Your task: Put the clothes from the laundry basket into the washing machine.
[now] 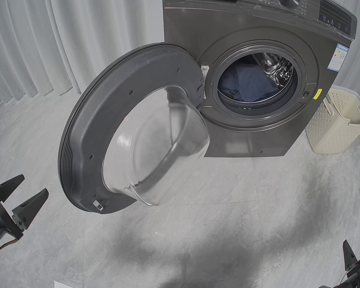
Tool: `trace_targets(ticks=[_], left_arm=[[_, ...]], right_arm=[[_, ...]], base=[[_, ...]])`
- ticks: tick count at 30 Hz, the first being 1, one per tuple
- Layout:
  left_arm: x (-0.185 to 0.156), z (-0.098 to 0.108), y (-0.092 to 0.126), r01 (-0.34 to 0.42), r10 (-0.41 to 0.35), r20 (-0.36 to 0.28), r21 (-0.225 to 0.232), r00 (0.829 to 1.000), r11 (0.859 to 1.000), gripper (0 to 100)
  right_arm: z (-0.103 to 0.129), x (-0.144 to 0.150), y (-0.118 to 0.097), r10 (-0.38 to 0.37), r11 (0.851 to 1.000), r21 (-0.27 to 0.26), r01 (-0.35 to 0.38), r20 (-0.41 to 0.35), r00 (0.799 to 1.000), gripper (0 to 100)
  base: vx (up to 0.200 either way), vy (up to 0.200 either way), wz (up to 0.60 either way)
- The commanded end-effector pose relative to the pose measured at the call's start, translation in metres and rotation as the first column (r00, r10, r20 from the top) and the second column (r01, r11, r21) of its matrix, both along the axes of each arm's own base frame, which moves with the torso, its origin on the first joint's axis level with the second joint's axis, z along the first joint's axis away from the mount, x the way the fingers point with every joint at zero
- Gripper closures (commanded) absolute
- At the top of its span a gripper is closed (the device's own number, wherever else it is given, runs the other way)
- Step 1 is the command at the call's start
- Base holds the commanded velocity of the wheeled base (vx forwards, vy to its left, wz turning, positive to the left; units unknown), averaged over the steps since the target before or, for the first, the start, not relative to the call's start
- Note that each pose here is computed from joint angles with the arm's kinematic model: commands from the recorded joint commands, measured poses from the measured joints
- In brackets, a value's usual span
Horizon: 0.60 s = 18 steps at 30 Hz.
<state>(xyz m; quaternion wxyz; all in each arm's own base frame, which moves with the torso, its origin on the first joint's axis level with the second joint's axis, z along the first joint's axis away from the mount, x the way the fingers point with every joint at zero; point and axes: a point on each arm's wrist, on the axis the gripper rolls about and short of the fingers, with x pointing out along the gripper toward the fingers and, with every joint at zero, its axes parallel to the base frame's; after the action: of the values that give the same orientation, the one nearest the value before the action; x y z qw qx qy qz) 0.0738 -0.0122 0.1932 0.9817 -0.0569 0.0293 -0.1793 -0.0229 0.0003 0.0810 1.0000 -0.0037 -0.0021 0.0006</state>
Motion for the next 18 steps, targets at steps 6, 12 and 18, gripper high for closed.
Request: trace_targets(ticks=[6, 12, 18], left_arm=[[0.041, -0.008, -0.011, 0.100, -0.099, -0.110, 0.006, 0.989, 0.995, 0], [0.057, -0.002, -0.023, 0.172, -0.172, -0.096, -0.002, 0.981, 0.985, 0], [0.064, 0.006, -0.034, 0.241, -0.240, -0.084, -0.007, 0.967, 0.971, 0]], right_arm=[[-0.005, 0.001, 0.000, 0.000, 1.000, 0.000, 0.000, -0.012, 1.000, 0], [-0.005, 0.001, 0.000, 0.000, 1.000, 0.000, 0.000, -0.012, 1.000, 0], [-0.005, 0.001, 0.000, 0.000, 1.000, 0.000, 0.000, -0.012, 1.000, 0]], base=[[0.000, 0.000, 0.00], [0.000, 0.000, 0.00], [0.000, 0.000, 0.00]])
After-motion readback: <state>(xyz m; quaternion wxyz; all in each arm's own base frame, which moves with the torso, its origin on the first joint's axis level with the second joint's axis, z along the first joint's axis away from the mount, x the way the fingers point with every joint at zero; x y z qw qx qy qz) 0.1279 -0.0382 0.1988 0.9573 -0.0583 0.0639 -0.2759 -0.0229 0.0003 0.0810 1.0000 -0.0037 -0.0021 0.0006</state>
